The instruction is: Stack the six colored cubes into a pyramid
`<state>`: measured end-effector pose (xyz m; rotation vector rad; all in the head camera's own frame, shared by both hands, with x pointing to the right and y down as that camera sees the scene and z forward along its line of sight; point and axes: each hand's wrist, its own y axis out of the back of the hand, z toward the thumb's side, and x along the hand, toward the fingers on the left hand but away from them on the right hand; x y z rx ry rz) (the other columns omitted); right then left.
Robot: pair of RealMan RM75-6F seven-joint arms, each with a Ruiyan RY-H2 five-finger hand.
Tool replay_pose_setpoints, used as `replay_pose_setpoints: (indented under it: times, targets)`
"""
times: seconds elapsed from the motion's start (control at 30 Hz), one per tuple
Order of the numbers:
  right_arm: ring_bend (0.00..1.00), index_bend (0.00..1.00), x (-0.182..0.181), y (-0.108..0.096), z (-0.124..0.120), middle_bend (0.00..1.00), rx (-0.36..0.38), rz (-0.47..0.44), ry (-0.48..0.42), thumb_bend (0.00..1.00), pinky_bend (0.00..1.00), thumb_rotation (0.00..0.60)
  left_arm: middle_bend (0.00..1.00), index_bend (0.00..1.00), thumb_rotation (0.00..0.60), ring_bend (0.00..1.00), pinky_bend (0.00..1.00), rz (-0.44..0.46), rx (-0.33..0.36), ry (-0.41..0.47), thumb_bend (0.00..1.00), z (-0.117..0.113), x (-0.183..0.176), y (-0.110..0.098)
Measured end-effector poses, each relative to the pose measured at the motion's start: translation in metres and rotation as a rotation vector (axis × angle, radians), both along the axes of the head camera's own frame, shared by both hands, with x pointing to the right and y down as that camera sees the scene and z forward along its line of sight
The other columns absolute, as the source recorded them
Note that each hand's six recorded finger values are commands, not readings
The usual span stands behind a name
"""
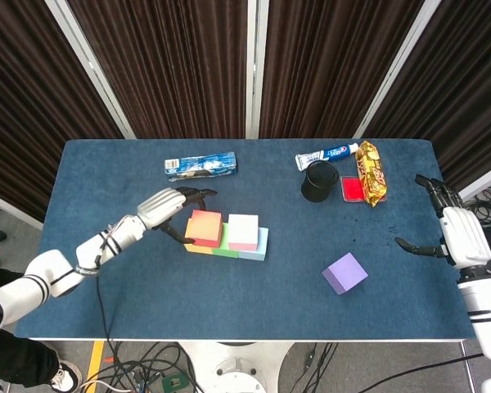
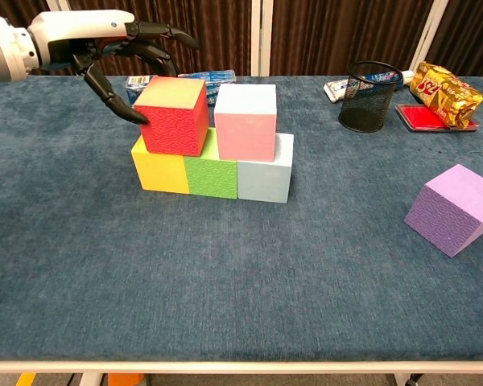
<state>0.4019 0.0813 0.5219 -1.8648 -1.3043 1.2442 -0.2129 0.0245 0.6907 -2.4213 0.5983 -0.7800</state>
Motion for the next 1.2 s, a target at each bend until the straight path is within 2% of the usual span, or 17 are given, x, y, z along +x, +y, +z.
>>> replay_pose_setpoints:
  times: [0.9,1.2]
  targets:
    - [0.0,0.0,0.0077,0.0005,0.0041,0.09,-0.009,0.015,0.006,0.06,0.0,0.6,0.57,0.11,0.6,0.18,0.22,0.002,-0.008,-0.001,0.21,0.0035,0.0,-0.0027]
    - [0.0,0.0,0.0068,-0.0001,0.0053,0.09,-0.012,0.014,0.008,0.06,0.0,0.6,0.47,0.11,0.6,0.16,0.22,-0.002,-0.008,0.012,0.21,0.0041,-0.0017,-0.0018]
